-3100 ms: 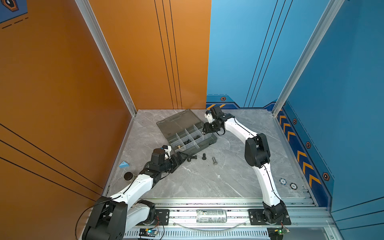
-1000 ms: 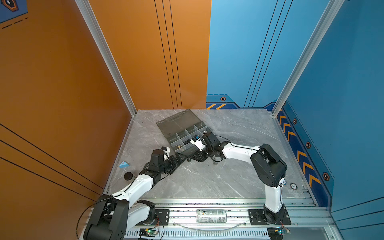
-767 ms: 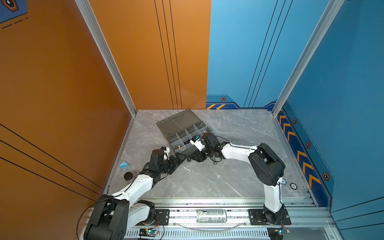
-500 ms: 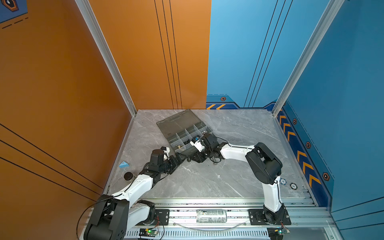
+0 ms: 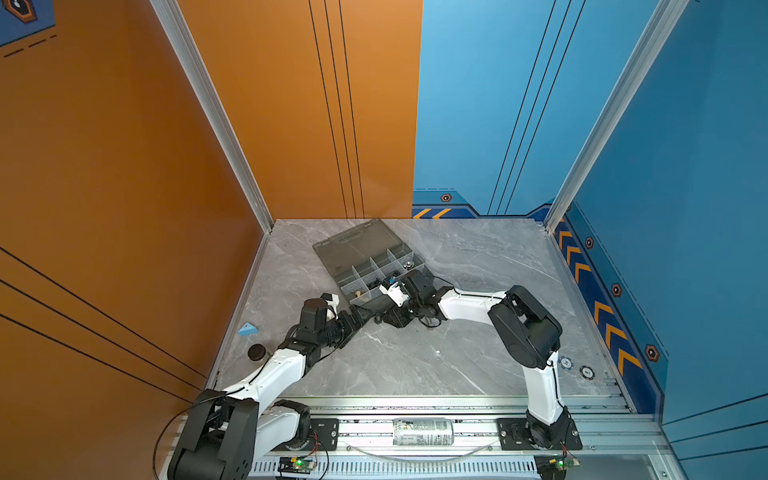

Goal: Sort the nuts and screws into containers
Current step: 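Close the right gripper on the head of a black hex bolt, then lift the black bolt and carry it over the box with the right gripper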

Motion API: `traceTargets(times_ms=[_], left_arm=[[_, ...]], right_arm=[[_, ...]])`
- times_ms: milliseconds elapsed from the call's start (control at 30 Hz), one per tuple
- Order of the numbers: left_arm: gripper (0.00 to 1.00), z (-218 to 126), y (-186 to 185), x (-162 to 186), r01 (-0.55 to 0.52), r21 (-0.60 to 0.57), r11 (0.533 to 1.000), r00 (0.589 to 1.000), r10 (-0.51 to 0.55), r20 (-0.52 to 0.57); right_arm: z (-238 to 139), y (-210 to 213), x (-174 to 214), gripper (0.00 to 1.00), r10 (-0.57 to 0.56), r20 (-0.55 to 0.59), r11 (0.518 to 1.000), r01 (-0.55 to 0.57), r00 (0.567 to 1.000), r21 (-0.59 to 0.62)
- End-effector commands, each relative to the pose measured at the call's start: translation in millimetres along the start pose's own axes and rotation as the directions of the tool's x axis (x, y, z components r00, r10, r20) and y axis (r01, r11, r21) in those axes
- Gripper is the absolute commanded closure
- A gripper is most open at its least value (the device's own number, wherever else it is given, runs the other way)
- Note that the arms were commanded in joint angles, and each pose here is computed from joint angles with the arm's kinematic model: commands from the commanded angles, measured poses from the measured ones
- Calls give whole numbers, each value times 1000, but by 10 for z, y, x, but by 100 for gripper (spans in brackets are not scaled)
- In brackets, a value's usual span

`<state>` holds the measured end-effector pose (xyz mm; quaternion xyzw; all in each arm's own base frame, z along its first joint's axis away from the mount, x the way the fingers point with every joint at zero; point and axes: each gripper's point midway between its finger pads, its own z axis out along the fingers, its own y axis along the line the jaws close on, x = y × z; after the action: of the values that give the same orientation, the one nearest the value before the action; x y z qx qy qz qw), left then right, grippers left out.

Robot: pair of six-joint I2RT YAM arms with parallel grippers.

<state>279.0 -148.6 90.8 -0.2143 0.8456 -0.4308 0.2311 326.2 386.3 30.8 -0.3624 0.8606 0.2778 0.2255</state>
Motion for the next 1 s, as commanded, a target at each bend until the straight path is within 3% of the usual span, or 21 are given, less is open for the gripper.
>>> traceTargets(times_ms=[0, 133, 433, 733, 967], left_arm=[[2, -6, 33, 35, 10, 5, 1000, 1000, -9, -15], [2, -9, 35, 37, 9, 5, 1000, 1000, -9, -14], [2, -11, 44, 33, 13, 1, 1000, 1000, -13, -13], [2, -53, 14, 26, 10, 4, 1000, 1000, -10, -8], [2, -98, -20, 2, 6, 12, 1000, 1000, -6, 5]], right_arm=[[63, -76, 252, 59, -6, -87, 998, 12, 996, 66], [71, -102, 314, 63, -11, -105, 995, 21, 994, 96], [48, -144, 370, 82, 1, -126, 992, 15, 992, 123], [-183, -105, 277, 100, 8, -104, 994, 4, 995, 111], [-525, -16, 44, 100, -20, -43, 996, 24, 999, 91]])
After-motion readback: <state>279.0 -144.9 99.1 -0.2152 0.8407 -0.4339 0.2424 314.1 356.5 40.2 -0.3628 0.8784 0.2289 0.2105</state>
